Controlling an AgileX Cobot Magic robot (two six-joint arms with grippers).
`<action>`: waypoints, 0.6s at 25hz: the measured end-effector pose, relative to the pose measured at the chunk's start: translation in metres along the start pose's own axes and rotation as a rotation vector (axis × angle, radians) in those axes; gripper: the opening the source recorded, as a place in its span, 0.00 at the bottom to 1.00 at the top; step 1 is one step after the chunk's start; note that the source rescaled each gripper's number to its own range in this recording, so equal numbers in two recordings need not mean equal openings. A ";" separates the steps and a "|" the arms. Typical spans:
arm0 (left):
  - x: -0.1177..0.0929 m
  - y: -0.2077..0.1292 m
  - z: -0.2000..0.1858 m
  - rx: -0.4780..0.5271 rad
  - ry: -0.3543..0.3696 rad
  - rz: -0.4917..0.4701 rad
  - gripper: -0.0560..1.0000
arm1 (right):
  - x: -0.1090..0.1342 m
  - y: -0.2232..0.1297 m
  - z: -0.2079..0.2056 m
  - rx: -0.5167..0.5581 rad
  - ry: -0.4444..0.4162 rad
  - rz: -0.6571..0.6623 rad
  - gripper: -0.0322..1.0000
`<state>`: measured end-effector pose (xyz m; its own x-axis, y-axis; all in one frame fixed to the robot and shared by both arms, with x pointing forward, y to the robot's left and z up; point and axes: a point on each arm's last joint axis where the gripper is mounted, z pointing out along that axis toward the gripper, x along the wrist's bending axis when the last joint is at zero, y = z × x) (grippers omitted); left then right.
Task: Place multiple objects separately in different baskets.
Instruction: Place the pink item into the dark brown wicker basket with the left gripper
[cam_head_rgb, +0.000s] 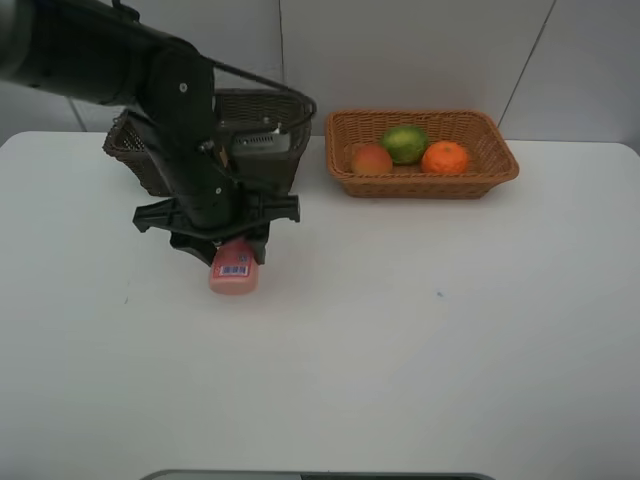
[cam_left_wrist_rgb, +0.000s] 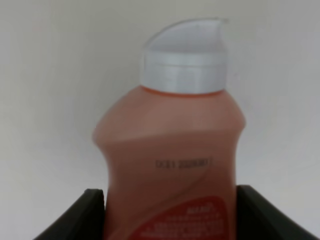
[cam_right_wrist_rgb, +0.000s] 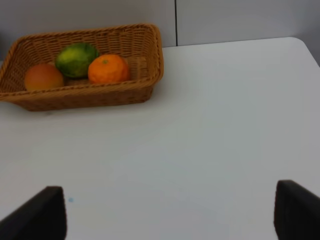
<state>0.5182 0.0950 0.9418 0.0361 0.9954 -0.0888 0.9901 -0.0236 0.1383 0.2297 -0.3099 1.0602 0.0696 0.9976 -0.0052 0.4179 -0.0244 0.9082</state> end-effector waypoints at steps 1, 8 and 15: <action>0.000 0.007 -0.006 -0.016 0.000 0.019 0.06 | 0.000 0.000 0.000 0.000 0.000 0.000 0.91; 0.004 0.069 -0.052 -0.227 0.013 0.097 0.06 | 0.000 0.000 0.000 0.000 0.000 0.000 0.91; 0.002 0.118 -0.051 -0.428 0.049 0.173 0.06 | 0.000 0.000 0.000 0.000 0.000 0.000 0.91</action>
<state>0.6284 0.0990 1.0084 0.1790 0.9837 0.0163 0.8248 -0.1591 0.5425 0.2297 -0.3099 1.0602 0.0696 0.9976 -0.0052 0.4179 -0.0244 0.9082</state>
